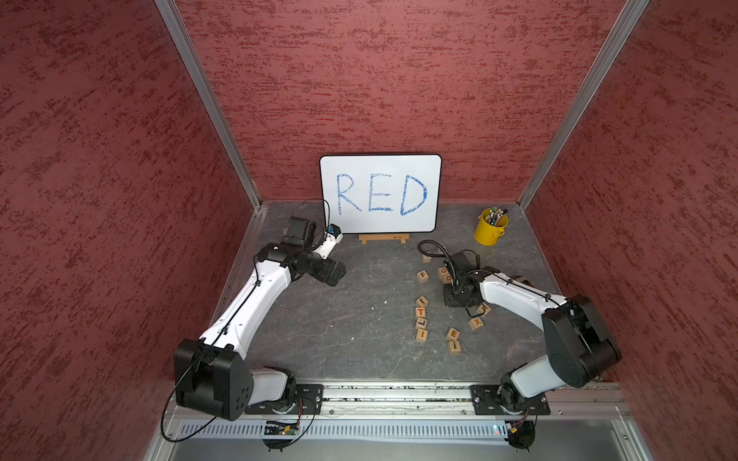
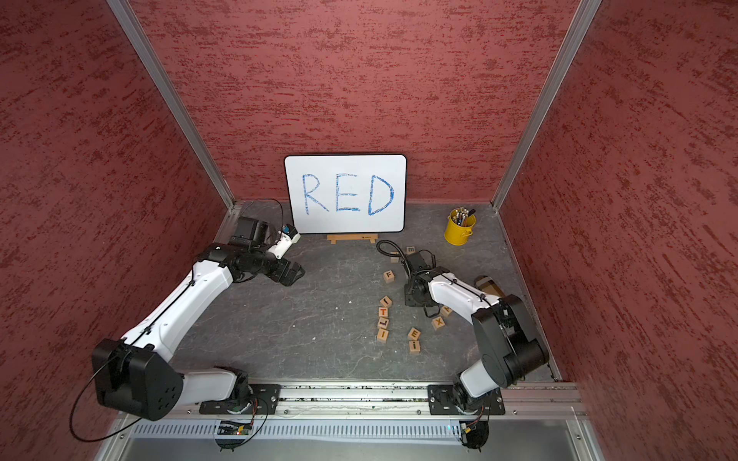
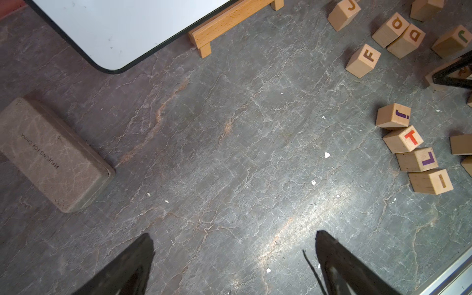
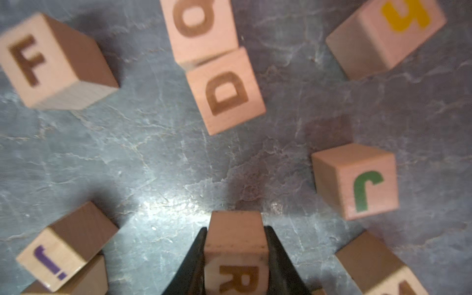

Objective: Assemble the uppercase word "red" with letter blocks
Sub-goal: Pick up the letter block from the center of the board.

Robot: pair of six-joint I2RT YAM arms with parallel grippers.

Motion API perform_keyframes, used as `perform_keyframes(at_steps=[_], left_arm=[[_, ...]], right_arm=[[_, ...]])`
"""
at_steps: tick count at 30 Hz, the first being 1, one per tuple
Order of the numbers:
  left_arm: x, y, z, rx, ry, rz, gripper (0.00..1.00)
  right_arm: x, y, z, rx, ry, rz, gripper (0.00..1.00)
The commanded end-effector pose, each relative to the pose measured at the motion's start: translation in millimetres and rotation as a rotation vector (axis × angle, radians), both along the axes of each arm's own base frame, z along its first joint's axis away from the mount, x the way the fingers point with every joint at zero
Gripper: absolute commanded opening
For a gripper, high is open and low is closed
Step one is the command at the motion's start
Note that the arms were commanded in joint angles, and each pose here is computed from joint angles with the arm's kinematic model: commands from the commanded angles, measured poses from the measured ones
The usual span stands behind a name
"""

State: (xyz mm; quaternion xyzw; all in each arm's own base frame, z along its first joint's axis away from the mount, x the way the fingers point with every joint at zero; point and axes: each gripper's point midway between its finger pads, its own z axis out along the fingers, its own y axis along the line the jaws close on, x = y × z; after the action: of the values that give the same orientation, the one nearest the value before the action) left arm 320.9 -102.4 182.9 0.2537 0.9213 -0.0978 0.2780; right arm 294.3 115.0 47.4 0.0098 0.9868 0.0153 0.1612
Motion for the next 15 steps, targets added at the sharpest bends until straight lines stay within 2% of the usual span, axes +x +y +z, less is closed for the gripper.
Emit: perform_keyframes(at_steps=[1, 4, 9, 15], left_arm=[[6, 9, 2, -0.039, 0.014, 0.055, 1.0], [9, 17, 6, -0.076, 0.017, 0.086, 1.0], [8, 36, 12, -0.164, 0.056, 0.139, 1.0], [-2, 58, 20, -0.164, 0.033, 0.16, 0.99]], right_arm=[[11, 5, 27, -0.006, -0.056, 0.015, 0.12], [20, 16, 43, -0.007, -0.072, 0.057, 0.11], [38, 63, 65, 0.002, -0.105, 0.185, 0.13], [57, 134, 70, -0.011, -0.114, 0.36, 0.14]])
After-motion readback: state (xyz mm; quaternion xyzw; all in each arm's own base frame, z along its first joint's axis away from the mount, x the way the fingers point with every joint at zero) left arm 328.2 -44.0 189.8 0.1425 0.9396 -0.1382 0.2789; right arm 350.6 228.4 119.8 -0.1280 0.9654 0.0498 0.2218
